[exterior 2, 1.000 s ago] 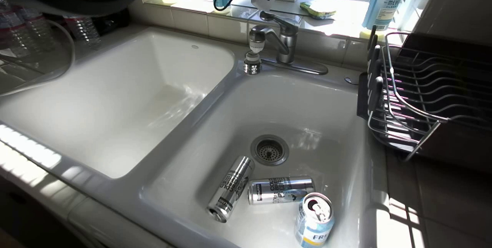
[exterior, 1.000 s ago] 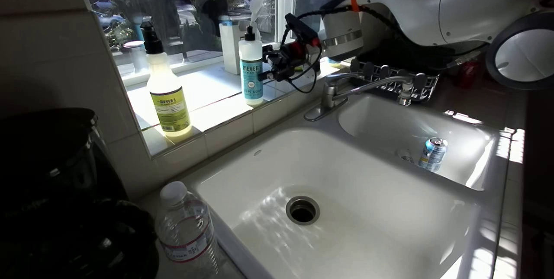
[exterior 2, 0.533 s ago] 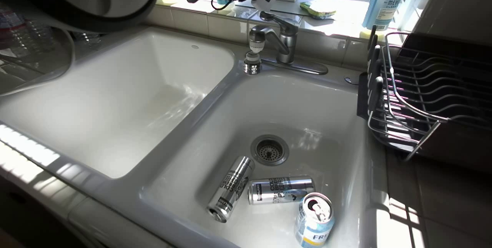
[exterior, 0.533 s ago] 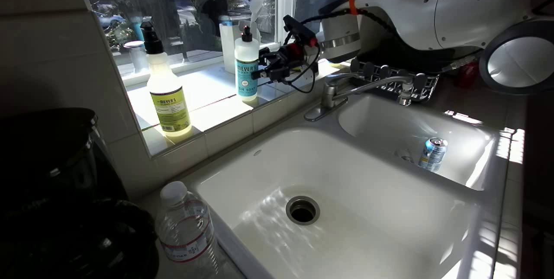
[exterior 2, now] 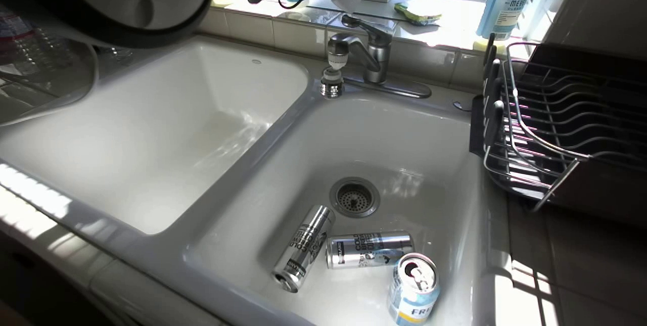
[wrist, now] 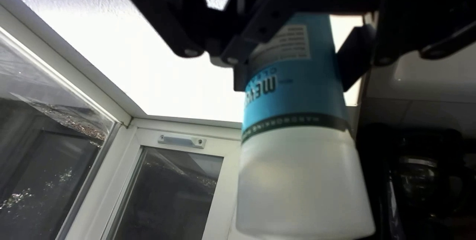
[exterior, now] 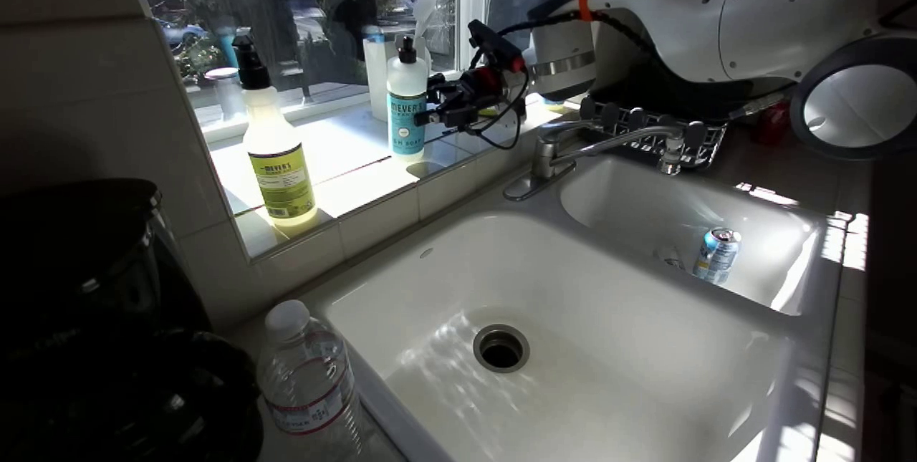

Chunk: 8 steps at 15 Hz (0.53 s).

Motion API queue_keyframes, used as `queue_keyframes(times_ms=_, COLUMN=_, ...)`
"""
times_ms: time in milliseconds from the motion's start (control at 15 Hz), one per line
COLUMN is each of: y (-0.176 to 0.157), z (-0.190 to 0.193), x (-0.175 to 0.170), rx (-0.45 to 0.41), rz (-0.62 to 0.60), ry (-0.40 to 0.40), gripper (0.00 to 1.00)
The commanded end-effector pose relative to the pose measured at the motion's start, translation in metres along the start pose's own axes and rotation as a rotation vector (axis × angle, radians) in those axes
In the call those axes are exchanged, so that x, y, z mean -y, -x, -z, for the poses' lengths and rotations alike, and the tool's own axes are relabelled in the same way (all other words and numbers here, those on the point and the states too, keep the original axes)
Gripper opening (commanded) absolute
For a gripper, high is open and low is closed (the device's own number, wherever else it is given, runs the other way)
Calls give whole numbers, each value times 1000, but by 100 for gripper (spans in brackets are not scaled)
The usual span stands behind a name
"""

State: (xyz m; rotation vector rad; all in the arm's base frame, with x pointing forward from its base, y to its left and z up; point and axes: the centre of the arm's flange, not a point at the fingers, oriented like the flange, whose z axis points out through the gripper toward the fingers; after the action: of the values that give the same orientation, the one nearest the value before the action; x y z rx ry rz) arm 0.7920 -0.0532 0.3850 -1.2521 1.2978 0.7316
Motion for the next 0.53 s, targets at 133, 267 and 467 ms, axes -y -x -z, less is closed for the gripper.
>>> queue_keyframes(times_ms=133, y=18, z=-15, x=-2, rx=-5, rz=45, ry=102, gripper=32)
queue_keyframes(times_ms=267, y=26, z=-26, x=-10, rx=-23, rz=67, ry=148, gripper=32)
queue_keyframes(times_ms=467, y=37, z=-41, x=-23, rx=-83, rz=137, ry=247, gripper=32)
